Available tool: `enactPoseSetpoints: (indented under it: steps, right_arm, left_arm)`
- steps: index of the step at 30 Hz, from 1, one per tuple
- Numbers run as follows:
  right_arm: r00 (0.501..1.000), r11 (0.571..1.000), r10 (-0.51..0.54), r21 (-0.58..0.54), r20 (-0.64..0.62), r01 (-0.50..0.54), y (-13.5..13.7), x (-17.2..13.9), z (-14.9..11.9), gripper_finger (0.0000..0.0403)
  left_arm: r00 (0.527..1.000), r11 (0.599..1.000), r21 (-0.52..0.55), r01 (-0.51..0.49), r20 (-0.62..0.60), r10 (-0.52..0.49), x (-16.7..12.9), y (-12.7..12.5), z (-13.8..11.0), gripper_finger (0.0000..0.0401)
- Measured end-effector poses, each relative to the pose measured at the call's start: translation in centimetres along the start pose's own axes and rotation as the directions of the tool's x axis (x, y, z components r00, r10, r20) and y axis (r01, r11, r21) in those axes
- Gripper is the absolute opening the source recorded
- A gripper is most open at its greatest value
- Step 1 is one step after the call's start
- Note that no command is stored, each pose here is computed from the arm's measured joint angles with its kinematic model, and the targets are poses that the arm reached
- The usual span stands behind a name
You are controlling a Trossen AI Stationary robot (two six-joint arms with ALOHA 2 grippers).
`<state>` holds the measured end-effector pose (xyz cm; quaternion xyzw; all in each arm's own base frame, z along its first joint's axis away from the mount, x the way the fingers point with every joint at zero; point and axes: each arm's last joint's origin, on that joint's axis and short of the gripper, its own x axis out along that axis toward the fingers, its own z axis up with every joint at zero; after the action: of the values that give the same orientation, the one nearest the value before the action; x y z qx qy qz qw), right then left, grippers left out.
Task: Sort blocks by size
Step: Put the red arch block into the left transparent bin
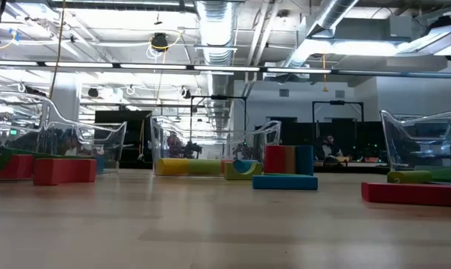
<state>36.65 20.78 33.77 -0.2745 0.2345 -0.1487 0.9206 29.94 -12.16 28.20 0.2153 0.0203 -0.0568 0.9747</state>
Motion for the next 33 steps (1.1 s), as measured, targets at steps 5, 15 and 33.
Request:
enactPoseSetpoints:
  steps: [5, 15, 33]
  right_arm:
    - [0.999, 0.999, -0.025, 0.021, 0.03, 0.024, -0.6, 0.0, 0.8, 0.0146]
    - [0.996, 0.997, -0.069, 0.031, 0.063, 0.067, -1.3, -0.4, 1.8, 0.0146]
    - [0.994, 0.992, 0.027, 0.116, 0.106, -0.04, -2.5, -2.9, 2.3, 0.0146]
  left_arm:
    - [0.996, 0.996, 0.037, -0.081, 0.043, 0.08, -0.3, -0.2, 0.9, 0.0275]
    - [0.988, 0.988, 0.078, -0.135, 0.085, 0.129, -0.5, -0.2, 1.6, 0.0212]
    - [0.987, 0.994, 0.097, -0.059, 0.152, 0.044, -1.1, 0.1, 2.4, 0.0192]
